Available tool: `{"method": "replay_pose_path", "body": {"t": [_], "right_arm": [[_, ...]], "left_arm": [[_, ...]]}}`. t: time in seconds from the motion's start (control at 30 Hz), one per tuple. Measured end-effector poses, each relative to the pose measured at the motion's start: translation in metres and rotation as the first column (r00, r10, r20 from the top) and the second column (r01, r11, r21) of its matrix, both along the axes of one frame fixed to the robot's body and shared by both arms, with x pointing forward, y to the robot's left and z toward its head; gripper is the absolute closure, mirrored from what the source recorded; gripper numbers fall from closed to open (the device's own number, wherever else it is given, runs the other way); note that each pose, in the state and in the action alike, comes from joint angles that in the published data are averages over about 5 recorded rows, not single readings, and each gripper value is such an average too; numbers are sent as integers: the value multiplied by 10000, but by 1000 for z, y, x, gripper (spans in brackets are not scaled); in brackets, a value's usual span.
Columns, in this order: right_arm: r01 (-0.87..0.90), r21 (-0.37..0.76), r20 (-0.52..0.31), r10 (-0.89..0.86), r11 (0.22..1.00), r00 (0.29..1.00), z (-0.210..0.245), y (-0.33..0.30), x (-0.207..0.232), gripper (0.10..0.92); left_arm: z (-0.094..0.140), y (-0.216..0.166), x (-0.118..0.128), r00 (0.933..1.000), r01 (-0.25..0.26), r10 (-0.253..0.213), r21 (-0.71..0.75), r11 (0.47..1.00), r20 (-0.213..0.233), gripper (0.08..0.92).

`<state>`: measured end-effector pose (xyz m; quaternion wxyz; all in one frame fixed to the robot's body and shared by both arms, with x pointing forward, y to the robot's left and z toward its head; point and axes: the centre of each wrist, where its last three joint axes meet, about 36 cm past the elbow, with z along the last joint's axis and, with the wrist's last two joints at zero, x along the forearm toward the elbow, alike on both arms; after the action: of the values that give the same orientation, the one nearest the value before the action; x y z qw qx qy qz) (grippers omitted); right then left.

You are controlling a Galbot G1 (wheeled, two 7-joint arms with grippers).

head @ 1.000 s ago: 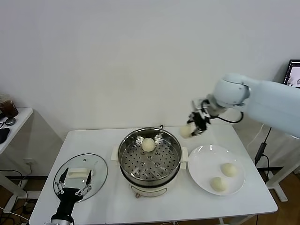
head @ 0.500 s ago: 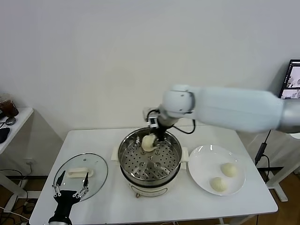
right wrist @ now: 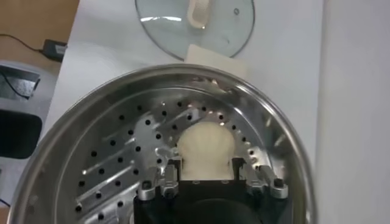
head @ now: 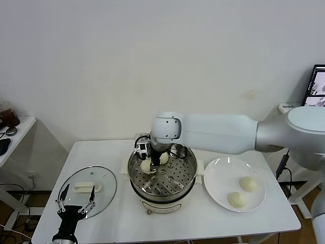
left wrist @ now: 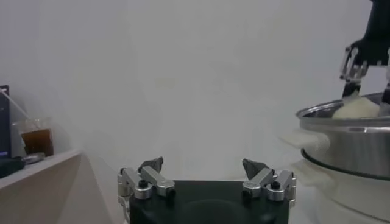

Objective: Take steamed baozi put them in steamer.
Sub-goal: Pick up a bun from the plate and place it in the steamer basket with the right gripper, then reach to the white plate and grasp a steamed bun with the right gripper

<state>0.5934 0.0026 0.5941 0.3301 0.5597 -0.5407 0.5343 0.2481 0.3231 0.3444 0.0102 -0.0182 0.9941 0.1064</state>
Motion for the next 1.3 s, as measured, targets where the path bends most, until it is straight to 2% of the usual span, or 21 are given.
{"method": "replay_pose_path", "body": {"t": [0.2,0.47,0.57,0.77,1.0,1.3], "right_arm": [[20,-20,-88,-20,10000,10000,-12,11,-1,495],[3,-66,-118,-4,10000,9999,-11,12,0,276],[-62,-80,-129,61,9999,9999,-2,8,1,218],[-256,-123,-144,254,9996,9996,35,-20,4,200],[-569,-500,-92,565,9971,9984,76,-93,2,200],[-529,-1077,-8,531,9928,9986,77,-217,-11,200]], "left_arm": [[-1,1,1,10000,-9,9,52,10000,46,177],[-2,2,1,10000,-21,21,86,10000,49,177],[-2,2,0,10000,-22,21,105,9999,66,177],[-1,4,1,9999,50,-54,264,9996,145,177],[1,1,3,9995,218,-226,343,9992,215,177],[-2,-5,1,9993,365,-368,372,9986,95,177]]}}
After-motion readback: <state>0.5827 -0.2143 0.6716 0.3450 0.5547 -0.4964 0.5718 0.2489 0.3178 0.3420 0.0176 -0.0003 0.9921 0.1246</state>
